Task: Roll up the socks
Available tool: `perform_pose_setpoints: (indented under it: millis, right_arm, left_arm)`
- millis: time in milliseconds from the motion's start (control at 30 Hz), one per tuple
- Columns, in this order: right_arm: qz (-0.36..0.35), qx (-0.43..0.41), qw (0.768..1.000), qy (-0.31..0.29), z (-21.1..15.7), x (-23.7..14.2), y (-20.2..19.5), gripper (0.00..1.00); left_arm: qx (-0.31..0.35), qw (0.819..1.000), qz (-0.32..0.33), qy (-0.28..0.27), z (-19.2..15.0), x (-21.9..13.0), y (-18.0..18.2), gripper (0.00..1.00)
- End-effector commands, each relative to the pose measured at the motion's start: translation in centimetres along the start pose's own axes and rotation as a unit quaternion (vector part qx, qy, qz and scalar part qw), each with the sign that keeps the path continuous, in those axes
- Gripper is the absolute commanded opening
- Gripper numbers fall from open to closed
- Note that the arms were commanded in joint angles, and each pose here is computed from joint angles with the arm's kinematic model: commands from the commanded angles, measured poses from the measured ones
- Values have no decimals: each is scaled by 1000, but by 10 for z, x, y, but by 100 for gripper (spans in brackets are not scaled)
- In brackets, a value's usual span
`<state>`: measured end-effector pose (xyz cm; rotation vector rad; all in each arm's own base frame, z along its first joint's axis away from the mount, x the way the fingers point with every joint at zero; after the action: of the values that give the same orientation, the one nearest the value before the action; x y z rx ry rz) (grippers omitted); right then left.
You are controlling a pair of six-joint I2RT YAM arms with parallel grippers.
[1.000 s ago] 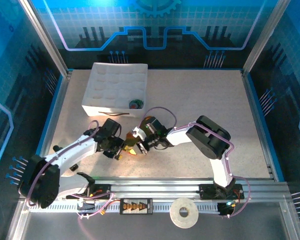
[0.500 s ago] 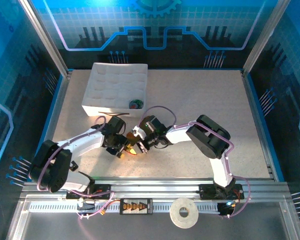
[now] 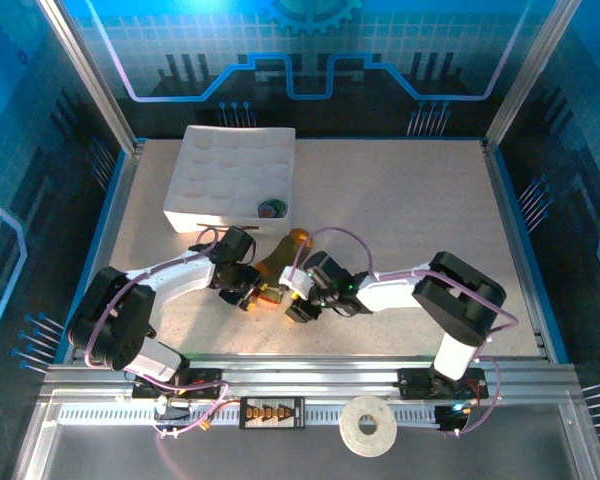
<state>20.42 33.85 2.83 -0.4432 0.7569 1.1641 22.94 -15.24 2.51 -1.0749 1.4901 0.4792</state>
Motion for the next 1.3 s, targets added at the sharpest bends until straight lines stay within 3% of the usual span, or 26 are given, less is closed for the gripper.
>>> perform_pose_setpoints:
  millis: [0, 167, 433, 567, 733, 1000, 1100, 1267]
  right_arm:
    - [-118, -129, 984, -42, 27, -13, -13, 52]
    - [-138, -208, 967, -46, 46, -10, 1, 52]
    - [-149, -237, 960, -25, 54, 14, 4, 51]
    - [-137, -240, 961, -12, 55, 24, 5, 44]
    - [-150, -220, 963, 29, 33, 36, -3, 24]
    - [-122, -151, 977, 90, -2, 43, -7, 6]
    - [-90, -113, 984, 104, -14, 44, -4, 1]
    - [-30, -51, 992, 111, -28, 45, 2, 0]
  left_arm:
    - [-21, 995, 95, -13, 8, 12, 49, 44]
    - [-20, 996, 90, -12, 9, 13, 46, 42]
    - [-14, 996, 92, -4, 10, 15, 40, 41]
    - [-13, 996, 91, 0, 10, 16, 40, 41]
    - [-9, 997, 78, 2, 10, 13, 33, 41]
    - [-6, 1000, 22, 0, 5, -15, 9, 46]
    - [-10, 1000, -4, -5, 3, -32, 1, 52]
    - [-28, 999, -40, -22, 7, -52, -1, 58]
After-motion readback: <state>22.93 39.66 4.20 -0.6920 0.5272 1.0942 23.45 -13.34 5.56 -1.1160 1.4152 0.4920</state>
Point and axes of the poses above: each hand's point on the last joint's axis, 136 mm out from that joint toward the fingers, its own x axis out along the fingers, its own y axis along the line the jaws close on, z = x × y, the point moved 1 cm from there along -x, back along the fingers, and after that the axes turned 2 degrees about -x, right-handed, at the moved point
